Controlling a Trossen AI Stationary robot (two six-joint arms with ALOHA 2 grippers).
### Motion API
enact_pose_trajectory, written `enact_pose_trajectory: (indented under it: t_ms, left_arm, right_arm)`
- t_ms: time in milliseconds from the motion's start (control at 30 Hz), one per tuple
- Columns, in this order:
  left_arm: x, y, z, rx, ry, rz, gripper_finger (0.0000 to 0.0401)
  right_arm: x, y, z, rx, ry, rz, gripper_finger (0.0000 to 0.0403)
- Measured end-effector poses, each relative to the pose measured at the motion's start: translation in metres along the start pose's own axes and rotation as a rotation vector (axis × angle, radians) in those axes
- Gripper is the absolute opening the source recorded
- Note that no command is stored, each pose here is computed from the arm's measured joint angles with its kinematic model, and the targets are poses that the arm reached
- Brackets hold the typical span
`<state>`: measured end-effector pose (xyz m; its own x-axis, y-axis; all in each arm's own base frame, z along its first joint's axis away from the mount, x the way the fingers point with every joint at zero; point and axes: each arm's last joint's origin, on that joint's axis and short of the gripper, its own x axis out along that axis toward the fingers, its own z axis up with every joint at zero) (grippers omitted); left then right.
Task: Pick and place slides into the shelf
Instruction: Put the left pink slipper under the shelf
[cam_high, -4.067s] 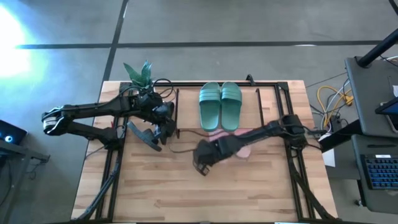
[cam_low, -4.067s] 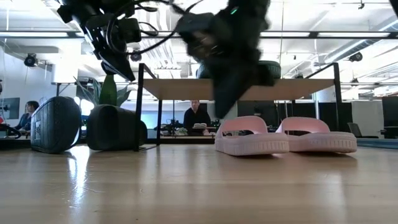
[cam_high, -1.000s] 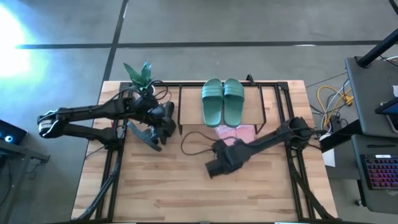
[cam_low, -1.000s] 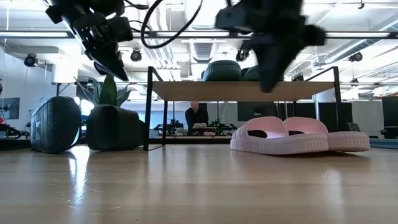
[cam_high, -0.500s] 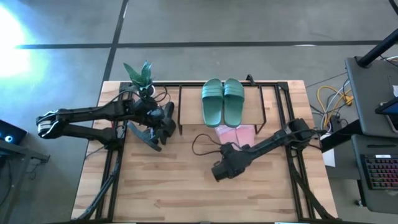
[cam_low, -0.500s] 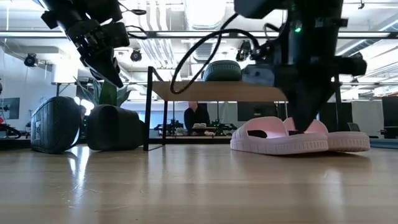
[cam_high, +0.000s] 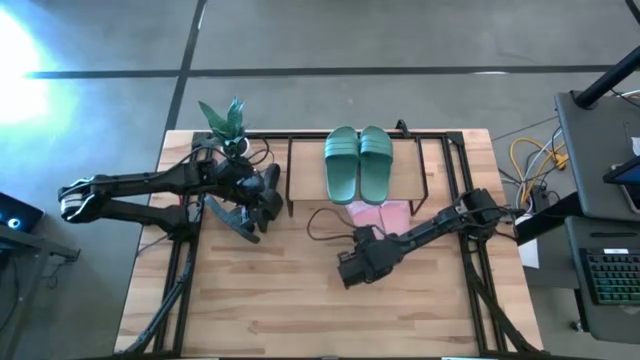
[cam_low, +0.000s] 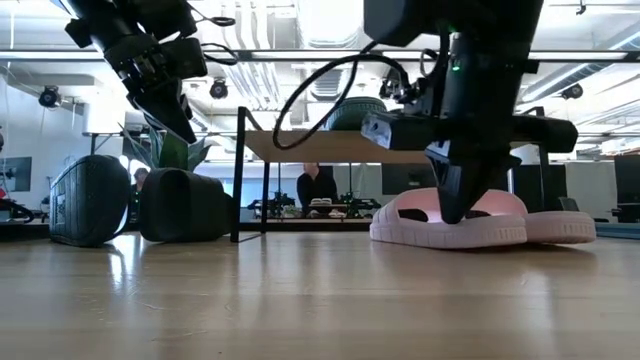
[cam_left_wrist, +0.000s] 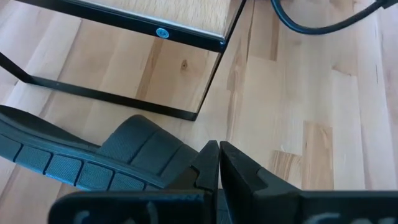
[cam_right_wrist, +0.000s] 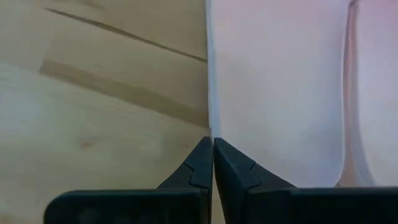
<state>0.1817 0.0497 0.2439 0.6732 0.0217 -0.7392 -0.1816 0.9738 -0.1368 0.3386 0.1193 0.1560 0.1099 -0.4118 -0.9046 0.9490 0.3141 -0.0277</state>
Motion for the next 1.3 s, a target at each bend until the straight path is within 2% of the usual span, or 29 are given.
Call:
enact_pose_trajectory:
  t_ms: [67, 233, 500, 700, 800, 933, 1100, 1300]
  left_arm:
    - [0.0, 0.0, 0.0, 0.0, 0.0, 0.0, 0.0]
    - [0.0, 0.0, 0.0, 0.0, 0.0, 0.0, 0.0]
    - [0.0, 0.0, 0.0, -0.001, 0.001, 0.001, 0.0]
    - [0.0, 0.0, 0.0, -0.01, 0.001, 0.001, 0.0]
    - [0.0, 0.0, 0.0, -0.011, 0.0, 0.001, 0.0]
    - [0.0, 0.0, 0.0, -0.013, 0.001, 0.001, 0.0]
    - [0.0, 0.0, 0.0, -0.014, 0.0, 0.001, 0.0]
    - [0.0, 0.0, 0.0, -0.013, -0.003, 0.001, 0.0]
  right_arm:
    - [-0.001, 0.005, 0.0, -0.05, -0.002, 0.04, 0.0008]
    - [-0.009, 0.024, 0.004, -0.142, -0.039, 0.224, 0.0008]
    - [0.016, 0.029, 0.011, -0.082, -0.094, 0.17, 0.0008]
    - [0.007, 0.03, 0.013, -0.073, -0.039, 0.194, 0.0008]
    - [-0.008, 0.022, 0.021, 0.025, -0.027, 0.145, 0.0008]
    - [-0.013, 0.002, 0.022, 0.178, 0.074, -0.033, 0.0008]
    - [-0.017, -0.004, 0.021, 0.174, 0.178, -0.073, 0.0008]
    - [-0.005, -0.009, 0.015, 0.212, 0.165, -0.118, 0.0008]
